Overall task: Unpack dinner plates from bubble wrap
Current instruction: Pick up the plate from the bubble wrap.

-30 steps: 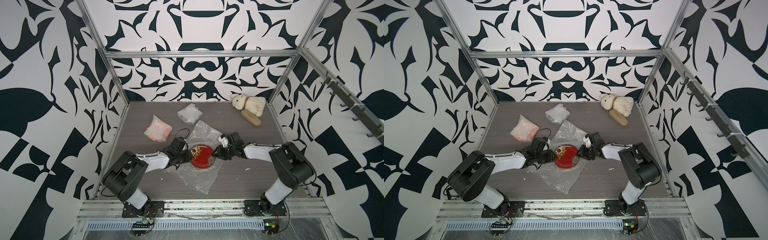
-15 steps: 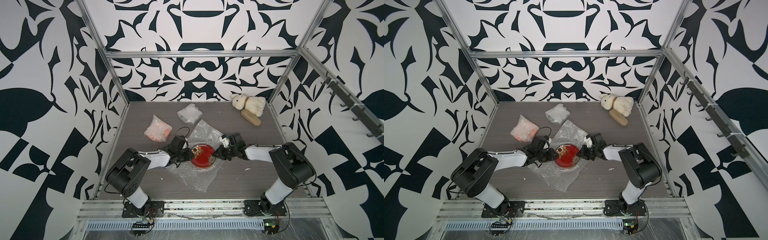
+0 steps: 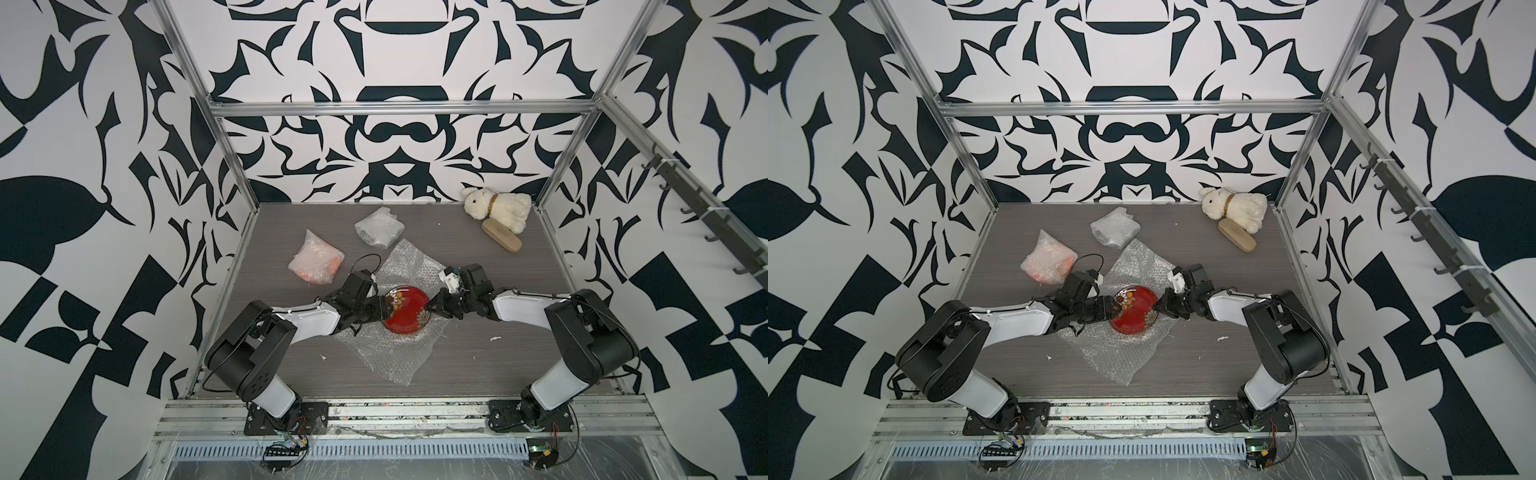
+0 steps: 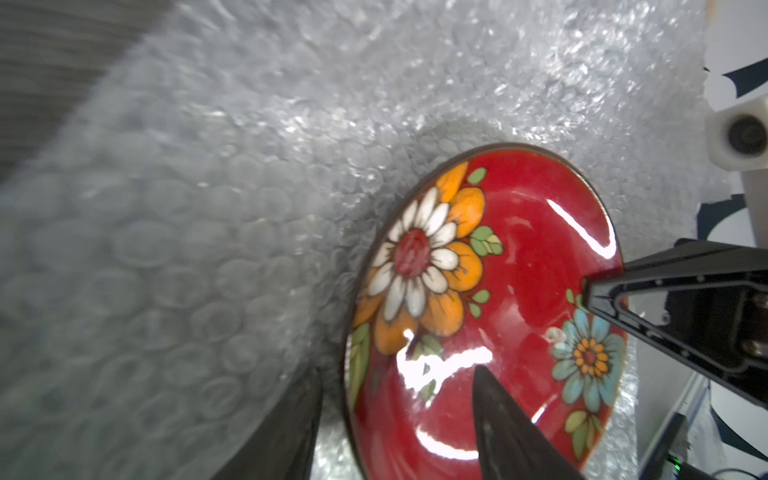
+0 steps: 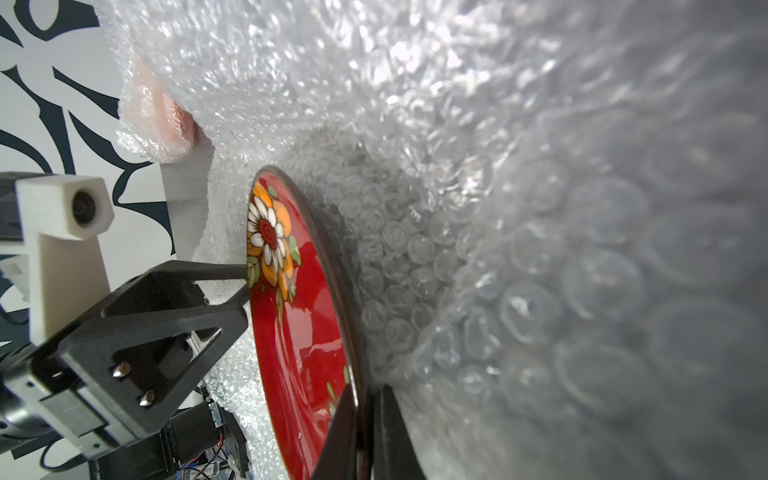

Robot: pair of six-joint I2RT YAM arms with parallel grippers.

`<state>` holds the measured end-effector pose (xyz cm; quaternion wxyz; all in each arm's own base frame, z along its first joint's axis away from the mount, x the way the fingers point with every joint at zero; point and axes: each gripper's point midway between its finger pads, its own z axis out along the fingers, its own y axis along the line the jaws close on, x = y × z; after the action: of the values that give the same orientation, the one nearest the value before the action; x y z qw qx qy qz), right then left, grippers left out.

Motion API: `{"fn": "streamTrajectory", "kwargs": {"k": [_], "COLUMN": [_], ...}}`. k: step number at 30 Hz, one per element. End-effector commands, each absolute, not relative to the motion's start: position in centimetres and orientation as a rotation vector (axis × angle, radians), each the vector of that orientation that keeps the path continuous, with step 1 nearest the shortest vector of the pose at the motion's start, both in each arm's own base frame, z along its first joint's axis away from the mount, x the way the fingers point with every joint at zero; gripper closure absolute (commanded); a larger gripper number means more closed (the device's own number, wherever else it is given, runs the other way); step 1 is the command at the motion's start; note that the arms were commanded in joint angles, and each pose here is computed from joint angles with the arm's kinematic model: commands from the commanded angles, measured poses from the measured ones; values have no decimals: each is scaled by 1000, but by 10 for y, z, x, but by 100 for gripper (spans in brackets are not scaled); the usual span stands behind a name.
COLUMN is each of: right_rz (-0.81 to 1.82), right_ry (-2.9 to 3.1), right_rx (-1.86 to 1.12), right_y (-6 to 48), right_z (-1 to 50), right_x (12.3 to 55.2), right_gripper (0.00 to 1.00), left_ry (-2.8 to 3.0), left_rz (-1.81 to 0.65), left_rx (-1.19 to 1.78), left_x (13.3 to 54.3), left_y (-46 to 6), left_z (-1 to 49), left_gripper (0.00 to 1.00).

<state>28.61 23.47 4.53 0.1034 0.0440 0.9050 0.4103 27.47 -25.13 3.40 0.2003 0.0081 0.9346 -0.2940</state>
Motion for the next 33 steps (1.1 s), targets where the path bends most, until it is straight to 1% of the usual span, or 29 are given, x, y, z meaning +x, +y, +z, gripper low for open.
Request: {"fn": "streamTrajectory", "kwargs": {"k": [1, 3, 6, 10, 12, 15, 26, 29, 33], "right_rz": [1197, 1196, 1213, 1216, 1200, 1164, 1120, 1130, 1138], "right_ry": [2637, 2643, 2660, 2661, 2662, 2671, 2669, 2668, 2663], "right_rx": [117, 108, 101, 94, 93, 89, 78, 72, 67], "right_y": [229, 229, 231, 231, 230, 227, 223, 224, 225], "right_z": [56, 55, 51, 51, 53, 53, 54, 54, 54], "right_x": [289, 288, 286, 286, 287, 287, 288, 288, 288], "right_gripper": [97, 95, 91, 81, 76, 73, 71, 71, 72], "left_ry": [2724, 2724, 2718, 2716, 2715, 2706, 2659, 2658, 2654], "left_rz": [-632, -622, -674, -738, -754, -782, -838, -856, -863], "left_rx": [-31, -40, -3, 41, 53, 74, 134, 144, 147], "left_x": [256, 255, 255, 255, 255, 257, 267, 268, 270], "left_y": [-219, -217, -224, -235, -238, -243, -257, -261, -263], "left_z": [4, 2, 5, 8, 10, 14, 28, 28, 29], "left_gripper": [41, 42, 46, 51, 51, 53, 54, 58, 61]}}
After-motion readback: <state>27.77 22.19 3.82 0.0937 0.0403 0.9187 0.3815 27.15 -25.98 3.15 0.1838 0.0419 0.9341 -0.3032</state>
